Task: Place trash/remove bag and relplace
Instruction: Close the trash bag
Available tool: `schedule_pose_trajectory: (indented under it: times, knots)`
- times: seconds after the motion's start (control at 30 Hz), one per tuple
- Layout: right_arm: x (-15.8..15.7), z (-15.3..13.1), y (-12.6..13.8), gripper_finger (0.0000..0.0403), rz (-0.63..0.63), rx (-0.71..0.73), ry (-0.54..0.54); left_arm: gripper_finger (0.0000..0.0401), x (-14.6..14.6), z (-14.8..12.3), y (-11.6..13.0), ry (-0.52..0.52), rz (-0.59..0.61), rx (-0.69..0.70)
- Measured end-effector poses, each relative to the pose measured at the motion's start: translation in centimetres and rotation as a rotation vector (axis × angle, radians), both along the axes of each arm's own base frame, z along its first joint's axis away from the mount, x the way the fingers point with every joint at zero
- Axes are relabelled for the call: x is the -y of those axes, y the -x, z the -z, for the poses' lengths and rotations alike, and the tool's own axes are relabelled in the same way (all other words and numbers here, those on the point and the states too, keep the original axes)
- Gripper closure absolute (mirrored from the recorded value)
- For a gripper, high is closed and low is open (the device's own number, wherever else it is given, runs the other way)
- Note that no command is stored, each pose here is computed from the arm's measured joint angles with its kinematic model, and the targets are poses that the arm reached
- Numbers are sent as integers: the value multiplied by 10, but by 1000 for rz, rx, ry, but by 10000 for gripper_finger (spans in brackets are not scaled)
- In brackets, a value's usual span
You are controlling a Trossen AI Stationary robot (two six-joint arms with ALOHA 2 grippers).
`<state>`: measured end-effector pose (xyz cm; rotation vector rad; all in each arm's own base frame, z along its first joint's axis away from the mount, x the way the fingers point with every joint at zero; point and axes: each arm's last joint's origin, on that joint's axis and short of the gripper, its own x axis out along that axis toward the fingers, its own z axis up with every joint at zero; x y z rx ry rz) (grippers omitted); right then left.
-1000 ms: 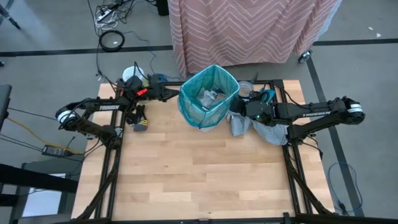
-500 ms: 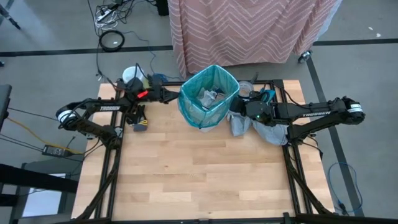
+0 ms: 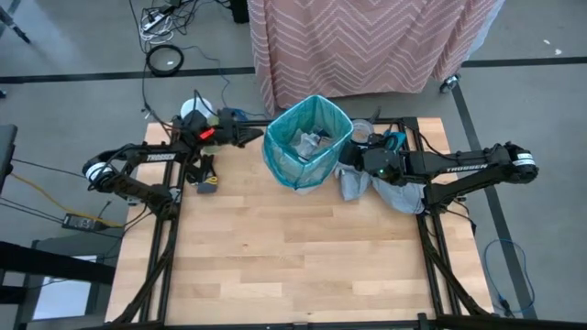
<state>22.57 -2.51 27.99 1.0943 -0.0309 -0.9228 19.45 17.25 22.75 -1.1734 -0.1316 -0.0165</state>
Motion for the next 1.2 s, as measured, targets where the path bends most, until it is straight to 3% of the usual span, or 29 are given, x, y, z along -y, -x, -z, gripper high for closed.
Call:
schedule_pose_trajectory:
  times: [0.53, 1.2]
  knots:
    - [0, 0, 0, 403, 2, 3, 2, 254, 6, 7, -5, -20, 63, -62]
    - [3, 0, 0, 403, 10, -3, 7, 254, 17, 3, -14, -48, 81, -27]
